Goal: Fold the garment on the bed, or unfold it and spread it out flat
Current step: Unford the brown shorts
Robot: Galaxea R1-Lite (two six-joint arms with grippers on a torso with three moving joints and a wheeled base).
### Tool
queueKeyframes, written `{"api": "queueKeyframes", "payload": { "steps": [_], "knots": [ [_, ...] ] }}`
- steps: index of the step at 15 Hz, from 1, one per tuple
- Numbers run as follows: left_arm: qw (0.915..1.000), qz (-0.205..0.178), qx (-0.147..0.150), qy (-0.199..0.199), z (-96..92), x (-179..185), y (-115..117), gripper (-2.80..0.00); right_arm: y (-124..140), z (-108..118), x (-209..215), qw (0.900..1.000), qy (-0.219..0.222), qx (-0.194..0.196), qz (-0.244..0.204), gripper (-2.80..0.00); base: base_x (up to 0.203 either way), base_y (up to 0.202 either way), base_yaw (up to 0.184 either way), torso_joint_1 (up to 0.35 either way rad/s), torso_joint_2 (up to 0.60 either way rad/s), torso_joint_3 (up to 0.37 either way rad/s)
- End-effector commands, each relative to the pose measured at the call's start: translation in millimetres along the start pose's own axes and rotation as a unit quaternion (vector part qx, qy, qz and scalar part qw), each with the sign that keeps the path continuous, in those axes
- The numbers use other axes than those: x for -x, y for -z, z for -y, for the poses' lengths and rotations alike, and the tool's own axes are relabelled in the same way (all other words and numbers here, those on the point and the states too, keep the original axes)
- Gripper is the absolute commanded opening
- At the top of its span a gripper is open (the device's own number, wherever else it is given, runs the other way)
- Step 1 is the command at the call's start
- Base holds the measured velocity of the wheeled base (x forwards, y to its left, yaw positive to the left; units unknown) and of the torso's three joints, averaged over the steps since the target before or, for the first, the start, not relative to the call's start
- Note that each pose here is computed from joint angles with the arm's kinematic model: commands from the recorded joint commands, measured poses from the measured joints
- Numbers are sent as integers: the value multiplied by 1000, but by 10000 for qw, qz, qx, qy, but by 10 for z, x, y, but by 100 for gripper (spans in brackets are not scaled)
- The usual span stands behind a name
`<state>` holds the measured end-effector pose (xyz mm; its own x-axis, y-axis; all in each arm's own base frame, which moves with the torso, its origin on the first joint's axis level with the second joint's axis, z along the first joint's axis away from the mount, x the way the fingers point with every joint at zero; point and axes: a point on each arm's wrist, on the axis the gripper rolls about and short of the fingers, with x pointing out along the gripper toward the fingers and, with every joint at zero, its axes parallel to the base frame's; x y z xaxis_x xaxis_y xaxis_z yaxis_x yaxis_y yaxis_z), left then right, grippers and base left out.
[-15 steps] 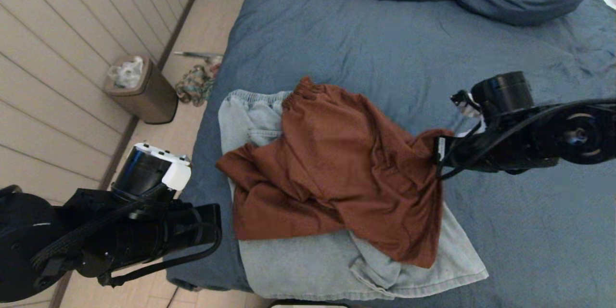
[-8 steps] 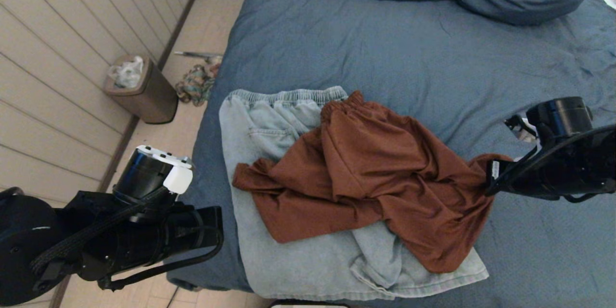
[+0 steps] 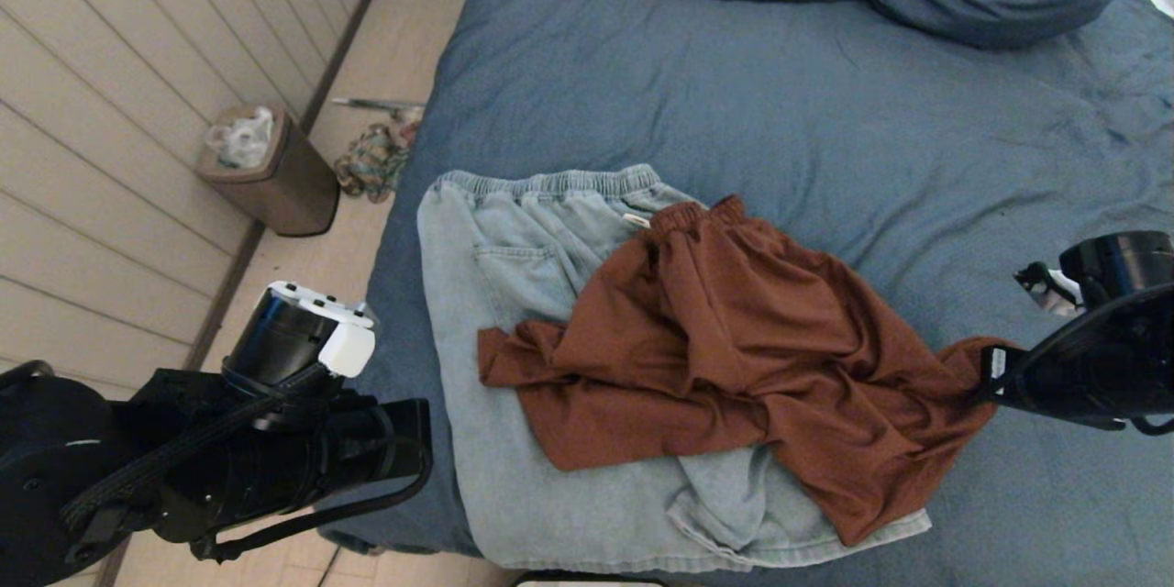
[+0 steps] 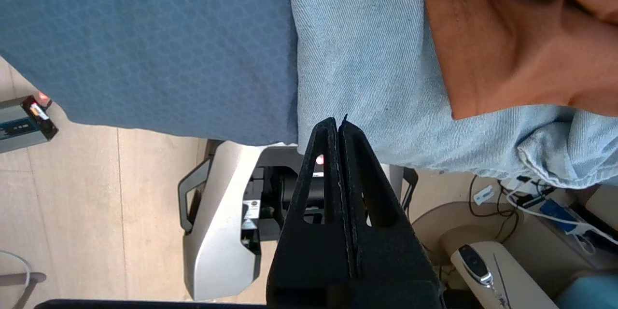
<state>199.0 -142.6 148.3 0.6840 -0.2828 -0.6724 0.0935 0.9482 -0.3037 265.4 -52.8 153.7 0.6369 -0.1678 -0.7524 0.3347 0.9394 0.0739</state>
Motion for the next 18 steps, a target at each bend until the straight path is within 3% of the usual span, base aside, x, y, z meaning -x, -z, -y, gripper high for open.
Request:
{"api": "queueKeyframes", "payload": {
  "steps": [1, 5, 7, 8, 12, 15, 18],
  "knots": [
    [10000, -13, 9, -10, 4, -13, 5, -280, 57, 26, -14, 10000, -57, 5, -71, 0, 0, 0, 0, 0, 0, 0],
    [10000, -21, -7, 12, -10, 16, 23, -280, 70, 5, 213, 9964, -754, 20, 386, 0, 0, 0, 0, 0, 0, 0],
    [9998, -72, -127, 138, 45, 54, 79, -280, 10, -43, 503, 9886, -1276, 55, 801, 0, 0, 0, 0, 0, 0, 0],
    [9996, -116, -186, 189, 73, 63, 116, -280, -27, -143, 626, 9835, -1538, 127, 947, -280, 0, 0, 0, 0, 0, 0],
    [9992, -147, -268, 264, 123, 66, 138, -280, -282, -683, 1083, 9558, -2582, 403, 1344, -280, 0, 0, 0, 0, 0, 0],
    [9987, -154, -369, 321, 201, 27, 116, -280, -474, -1034, 1116, 9410, -3012, 623, 1412, -280, 0, 0, 0, 0, 0, 0],
    [9958, -351, -661, 523, 378, -9, 241, -280, -688, -1291, 1117, 9319, -3193, 729, 1559, -280, 0, 0, 0, 0, 0, 0]
  ]
}}
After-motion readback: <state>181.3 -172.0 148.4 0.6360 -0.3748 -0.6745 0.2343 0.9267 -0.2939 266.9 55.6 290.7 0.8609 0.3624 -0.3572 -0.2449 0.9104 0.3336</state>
